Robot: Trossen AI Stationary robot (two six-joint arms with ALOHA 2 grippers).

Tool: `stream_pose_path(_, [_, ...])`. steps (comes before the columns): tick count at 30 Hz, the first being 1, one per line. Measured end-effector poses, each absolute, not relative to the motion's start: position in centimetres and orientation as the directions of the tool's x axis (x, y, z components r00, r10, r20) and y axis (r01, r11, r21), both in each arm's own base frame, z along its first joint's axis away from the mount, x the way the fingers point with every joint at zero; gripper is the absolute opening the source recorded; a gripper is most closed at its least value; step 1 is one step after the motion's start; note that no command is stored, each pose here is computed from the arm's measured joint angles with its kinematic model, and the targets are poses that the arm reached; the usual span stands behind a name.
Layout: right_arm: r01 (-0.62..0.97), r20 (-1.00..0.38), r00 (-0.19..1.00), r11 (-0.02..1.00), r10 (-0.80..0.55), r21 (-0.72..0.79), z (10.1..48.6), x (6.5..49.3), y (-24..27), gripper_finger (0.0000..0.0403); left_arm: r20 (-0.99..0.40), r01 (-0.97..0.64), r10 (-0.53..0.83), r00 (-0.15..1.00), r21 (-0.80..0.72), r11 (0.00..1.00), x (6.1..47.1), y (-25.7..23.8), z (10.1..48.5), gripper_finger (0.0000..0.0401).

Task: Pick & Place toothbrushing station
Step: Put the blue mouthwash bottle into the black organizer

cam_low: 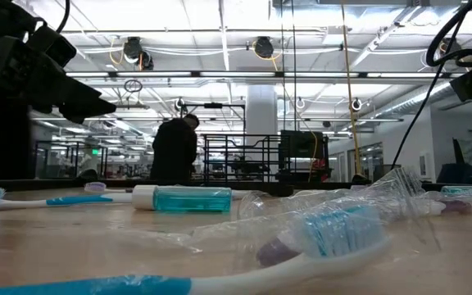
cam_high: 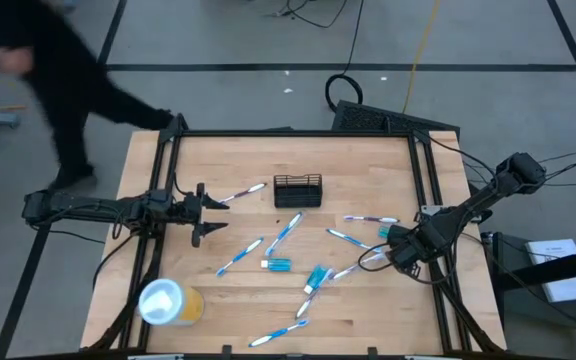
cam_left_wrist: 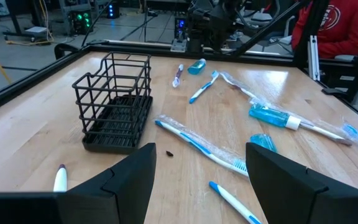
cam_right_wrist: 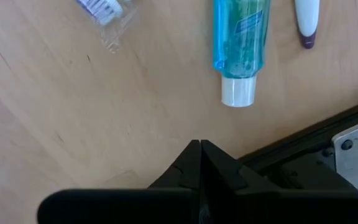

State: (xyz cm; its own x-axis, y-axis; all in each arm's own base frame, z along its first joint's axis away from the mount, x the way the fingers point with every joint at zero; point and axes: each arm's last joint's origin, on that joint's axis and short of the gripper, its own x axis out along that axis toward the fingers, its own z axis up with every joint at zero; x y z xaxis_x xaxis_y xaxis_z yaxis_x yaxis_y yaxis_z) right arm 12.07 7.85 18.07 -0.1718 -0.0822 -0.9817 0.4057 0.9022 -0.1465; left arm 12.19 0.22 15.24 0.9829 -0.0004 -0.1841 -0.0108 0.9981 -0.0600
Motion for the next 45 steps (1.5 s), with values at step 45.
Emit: stream_pose_path(45, [0.393,-0.895,0.359,0.913,-0.264,-0.111,21.1,16.1,7.9,0.0000,-0.275,0.128,-0.092,0.957,0.116,0.985,27.9,-2.7,21.7,0.0169])
